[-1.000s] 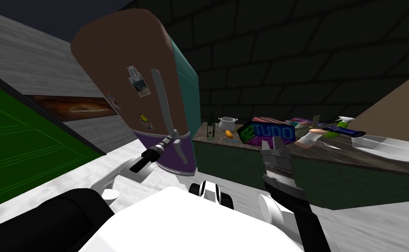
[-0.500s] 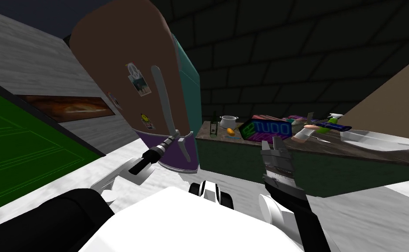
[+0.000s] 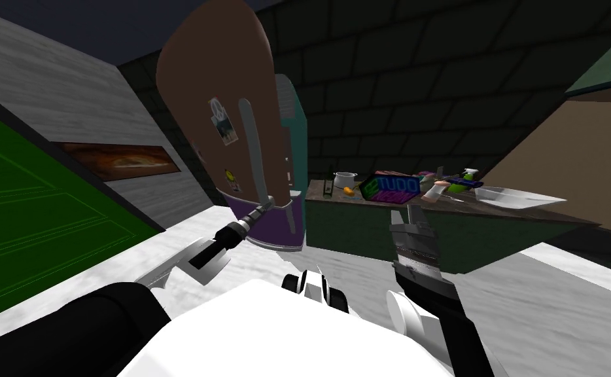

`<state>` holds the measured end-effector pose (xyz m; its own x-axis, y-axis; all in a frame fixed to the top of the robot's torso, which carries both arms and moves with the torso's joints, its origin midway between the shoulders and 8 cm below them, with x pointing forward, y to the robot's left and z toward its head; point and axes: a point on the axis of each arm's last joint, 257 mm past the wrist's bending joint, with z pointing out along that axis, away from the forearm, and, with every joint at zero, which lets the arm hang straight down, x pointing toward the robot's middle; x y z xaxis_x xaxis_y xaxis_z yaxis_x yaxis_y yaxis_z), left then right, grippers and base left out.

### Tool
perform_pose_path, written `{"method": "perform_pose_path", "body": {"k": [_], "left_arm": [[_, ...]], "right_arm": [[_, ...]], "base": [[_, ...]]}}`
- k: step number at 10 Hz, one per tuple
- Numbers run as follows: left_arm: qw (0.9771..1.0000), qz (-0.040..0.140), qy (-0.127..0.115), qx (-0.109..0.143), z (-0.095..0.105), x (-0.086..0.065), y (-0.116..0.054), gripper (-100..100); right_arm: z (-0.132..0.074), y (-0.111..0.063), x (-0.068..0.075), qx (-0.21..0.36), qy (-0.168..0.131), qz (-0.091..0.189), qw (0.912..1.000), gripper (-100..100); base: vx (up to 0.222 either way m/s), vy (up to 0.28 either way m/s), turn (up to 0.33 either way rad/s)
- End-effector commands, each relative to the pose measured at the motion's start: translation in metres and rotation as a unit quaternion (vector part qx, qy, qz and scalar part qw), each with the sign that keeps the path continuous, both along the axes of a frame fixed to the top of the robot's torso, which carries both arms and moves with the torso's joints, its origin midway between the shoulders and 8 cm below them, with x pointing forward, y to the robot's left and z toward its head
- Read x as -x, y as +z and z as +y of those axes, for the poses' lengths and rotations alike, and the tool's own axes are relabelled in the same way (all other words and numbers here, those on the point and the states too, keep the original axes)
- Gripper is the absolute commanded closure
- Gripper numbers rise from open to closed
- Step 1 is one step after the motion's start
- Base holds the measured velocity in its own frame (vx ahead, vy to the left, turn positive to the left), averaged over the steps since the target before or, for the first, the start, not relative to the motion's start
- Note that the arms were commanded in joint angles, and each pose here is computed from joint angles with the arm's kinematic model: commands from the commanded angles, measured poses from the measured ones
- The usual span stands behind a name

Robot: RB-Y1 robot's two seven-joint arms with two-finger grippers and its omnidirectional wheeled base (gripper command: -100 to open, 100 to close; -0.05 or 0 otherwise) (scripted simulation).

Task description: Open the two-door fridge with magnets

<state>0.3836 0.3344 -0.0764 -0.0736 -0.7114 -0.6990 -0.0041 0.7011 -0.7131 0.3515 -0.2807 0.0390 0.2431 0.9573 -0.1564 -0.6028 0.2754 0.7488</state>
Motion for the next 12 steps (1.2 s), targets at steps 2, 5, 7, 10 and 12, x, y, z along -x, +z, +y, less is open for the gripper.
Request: {"method": "perform_pose_path", "body": {"k": [2, 5, 7, 10, 12], "left_arm": [[0.9986, -0.009, -0.053, -0.001, -0.037, 0.009, 0.011, 100], [0.9970, 0.001, -0.077, 0.000, -0.051, 0.016, 0.003, 100], [0.9958, 0.000, -0.092, -0.001, -0.059, 0.018, 0.004, 100], [0.9927, -0.001, -0.121, -0.001, -0.075, 0.022, 0.006, 100], [0.9887, -0.002, -0.150, -0.001, -0.091, 0.027, 0.007, 100]], "right_arm": [[0.000, 0.000, 0.000, 0.000, 0.000, 0.000, 1.0000, 0], [0.000, 0.000, 0.000, 0.000, 0.000, 0.000, 1.0000, 0], [0.000, 0.000, 0.000, 0.000, 0.000, 0.000, 1.0000, 0], [0.000, 0.000, 0.000, 0.000, 0.000, 0.000, 1.0000, 0], [0.000, 0.000, 0.000, 0.000, 0.000, 0.000, 1.0000, 0]], "base": [[-0.334, 0.269, -0.062], [-0.223, 0.181, -0.047], [-0.175, 0.216, -0.095], [-0.216, 0.236, -0.082], [-0.197, 0.279, -0.077]]}}
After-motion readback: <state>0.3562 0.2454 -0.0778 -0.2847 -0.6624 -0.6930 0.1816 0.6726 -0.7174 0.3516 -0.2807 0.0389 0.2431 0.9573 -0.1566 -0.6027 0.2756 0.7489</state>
